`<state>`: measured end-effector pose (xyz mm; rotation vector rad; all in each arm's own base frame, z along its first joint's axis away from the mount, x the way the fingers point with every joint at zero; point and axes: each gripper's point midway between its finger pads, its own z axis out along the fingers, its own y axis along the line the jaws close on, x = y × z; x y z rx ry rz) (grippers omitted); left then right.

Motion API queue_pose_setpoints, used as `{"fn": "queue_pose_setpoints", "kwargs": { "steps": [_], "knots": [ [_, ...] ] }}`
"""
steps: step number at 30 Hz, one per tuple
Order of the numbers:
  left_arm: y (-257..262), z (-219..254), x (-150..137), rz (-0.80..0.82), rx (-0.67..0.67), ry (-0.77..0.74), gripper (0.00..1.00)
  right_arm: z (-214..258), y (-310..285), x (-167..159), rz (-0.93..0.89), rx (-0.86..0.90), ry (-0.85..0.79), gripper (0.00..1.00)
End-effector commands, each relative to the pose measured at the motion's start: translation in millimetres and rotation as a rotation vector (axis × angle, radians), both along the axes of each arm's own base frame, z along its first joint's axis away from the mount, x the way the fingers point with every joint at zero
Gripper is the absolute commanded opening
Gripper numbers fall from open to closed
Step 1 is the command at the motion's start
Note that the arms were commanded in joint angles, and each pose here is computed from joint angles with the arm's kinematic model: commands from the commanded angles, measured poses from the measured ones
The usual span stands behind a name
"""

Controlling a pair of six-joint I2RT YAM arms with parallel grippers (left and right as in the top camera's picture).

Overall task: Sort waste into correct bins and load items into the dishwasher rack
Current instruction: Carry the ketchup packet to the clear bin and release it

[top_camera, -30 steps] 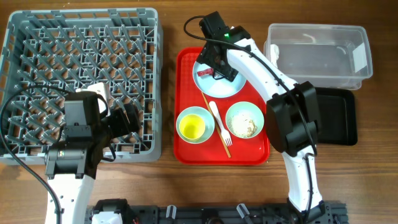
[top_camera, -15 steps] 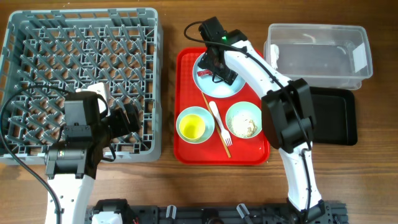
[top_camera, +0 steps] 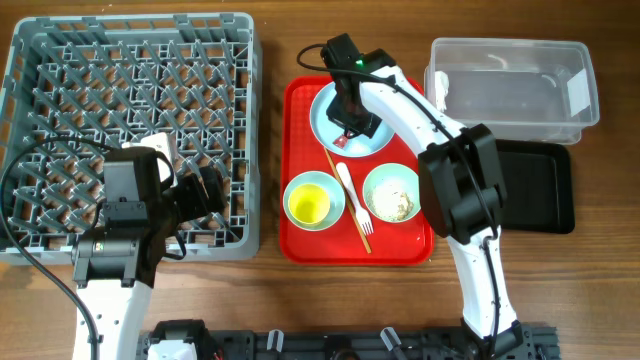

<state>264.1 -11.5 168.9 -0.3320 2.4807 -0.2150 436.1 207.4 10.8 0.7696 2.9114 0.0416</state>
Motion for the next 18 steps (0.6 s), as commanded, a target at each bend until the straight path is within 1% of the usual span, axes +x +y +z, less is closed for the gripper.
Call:
{"fn": "queue_pose_setpoints", "kwargs": {
  "steps": [1, 6, 7, 11, 13, 15, 18],
  "knots": [
    [-1.4, 8.8, 2.1, -0.001, -0.014, -0.024, 1.00, 29.7, -11.4, 4.5, 0.042, 0.019, -0.034, 0.04],
    [-1.4, 8.8, 2.1, -0.002, -0.015, -0.024, 1.00, 87.8, -31.4, 14.0, 0.067, 0.029, -0.142, 0.04],
    [-1.4, 8.8, 2.1, -0.002, -0.015, -0.024, 1.00, 106.2, -39.0, 16.6, 0.061, 0.029, -0.181, 0.04],
    [-1.4, 8.8, 2.2, -0.001, -0.014, -0.024, 1.00, 164.0, -80.9, 21.4, 0.008, 0.009, -0.299, 0.04],
    [-1.4, 8.8, 2.2, -0.001, -0.014, -0.024, 1.00, 184.3, -108.0, 19.4, -0.031, 0.001, -0.327, 0.04],
    [-1.4, 8.8, 2.1, -0.001, -0.014, -0.024, 1.00, 190.5, -132.3, 16.1, -0.056, -0.015, -0.319, 0.04],
    [-1.4, 8.8, 2.1, -0.002, -0.015, -0.024, 1.00, 184.2, -168.1, 10.9, -0.104, -0.043, -0.270, 0.06]
  ]
}}
